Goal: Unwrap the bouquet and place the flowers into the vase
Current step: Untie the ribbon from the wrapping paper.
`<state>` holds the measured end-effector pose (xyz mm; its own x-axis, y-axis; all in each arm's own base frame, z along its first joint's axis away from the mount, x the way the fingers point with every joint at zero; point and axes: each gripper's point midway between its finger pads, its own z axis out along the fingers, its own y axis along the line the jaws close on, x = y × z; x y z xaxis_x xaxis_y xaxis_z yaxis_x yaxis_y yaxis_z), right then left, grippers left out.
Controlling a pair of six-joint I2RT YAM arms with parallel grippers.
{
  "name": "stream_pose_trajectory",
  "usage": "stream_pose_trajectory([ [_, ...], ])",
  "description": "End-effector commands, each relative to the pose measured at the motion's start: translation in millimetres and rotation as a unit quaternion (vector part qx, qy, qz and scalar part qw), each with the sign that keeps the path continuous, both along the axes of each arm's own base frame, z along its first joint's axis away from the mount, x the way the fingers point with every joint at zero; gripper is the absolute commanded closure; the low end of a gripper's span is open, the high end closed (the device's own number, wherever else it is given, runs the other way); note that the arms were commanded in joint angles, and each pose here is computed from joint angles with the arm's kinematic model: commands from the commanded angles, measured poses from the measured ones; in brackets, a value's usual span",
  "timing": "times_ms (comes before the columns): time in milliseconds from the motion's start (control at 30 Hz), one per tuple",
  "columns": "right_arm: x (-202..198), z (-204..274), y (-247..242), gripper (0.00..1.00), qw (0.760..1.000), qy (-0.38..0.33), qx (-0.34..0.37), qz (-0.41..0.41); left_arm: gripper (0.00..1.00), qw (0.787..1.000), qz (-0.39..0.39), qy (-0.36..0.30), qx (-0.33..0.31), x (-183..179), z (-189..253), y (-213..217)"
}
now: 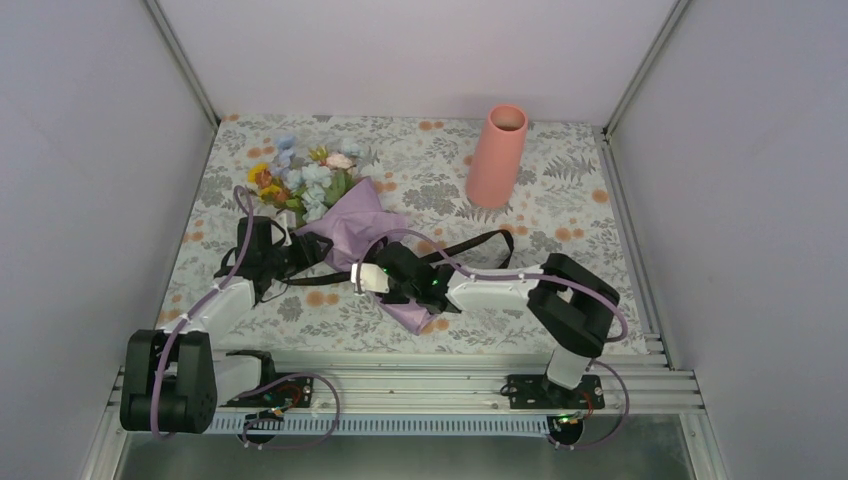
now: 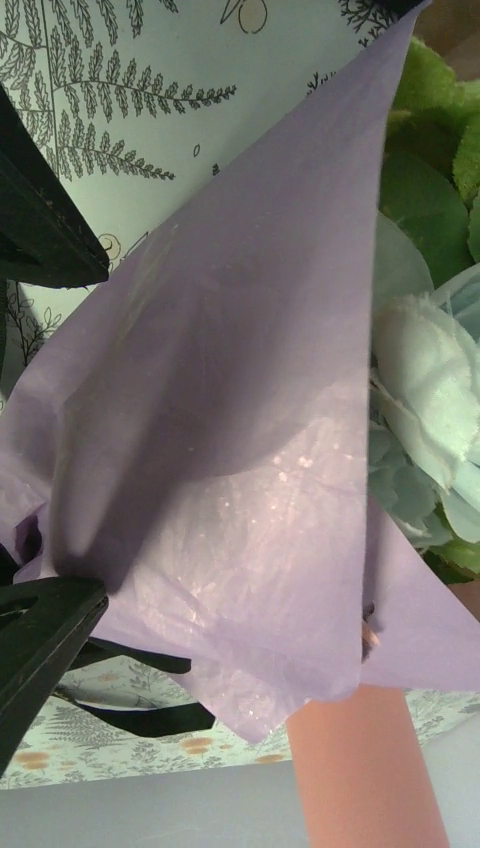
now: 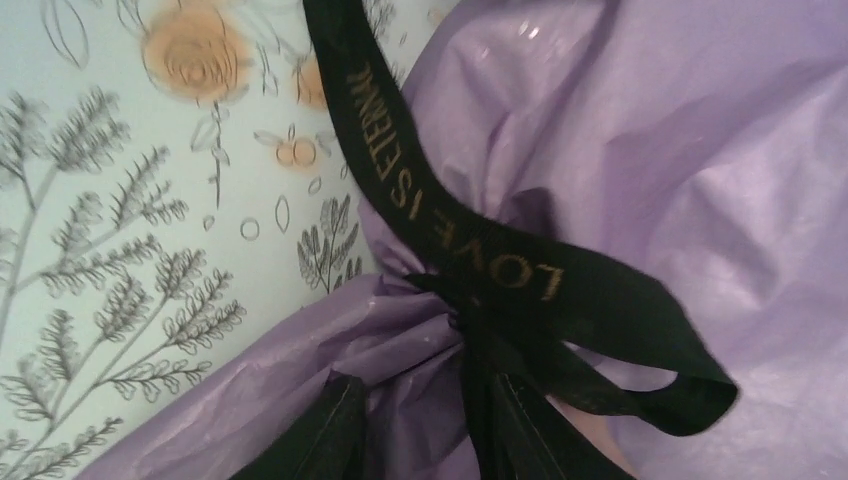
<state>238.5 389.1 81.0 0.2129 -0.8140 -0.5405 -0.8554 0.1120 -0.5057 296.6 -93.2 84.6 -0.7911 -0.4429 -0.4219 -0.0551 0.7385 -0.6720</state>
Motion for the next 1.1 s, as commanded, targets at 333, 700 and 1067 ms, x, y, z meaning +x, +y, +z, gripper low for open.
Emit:
stream_pose_trajectory([
  [333, 30, 2, 12, 0.68, 0.996, -0.093, -0.006, -0.016, 0.28, 1.0, -0.013, -0.007, -0.013, -1, 5, -6],
  [700, 30, 10, 13, 0.69, 0.995, -0.098, -0.024, -0.006, 0.28, 0.999, -0.021, -0.019, -0.03, -2, 22, -14],
  [1067, 41, 0, 19, 0.68, 0.994, -0.099, -0.044, 0.0, 0.28, 0.999, -0.023, -0.009, -0.034, 0, 12, -17],
])
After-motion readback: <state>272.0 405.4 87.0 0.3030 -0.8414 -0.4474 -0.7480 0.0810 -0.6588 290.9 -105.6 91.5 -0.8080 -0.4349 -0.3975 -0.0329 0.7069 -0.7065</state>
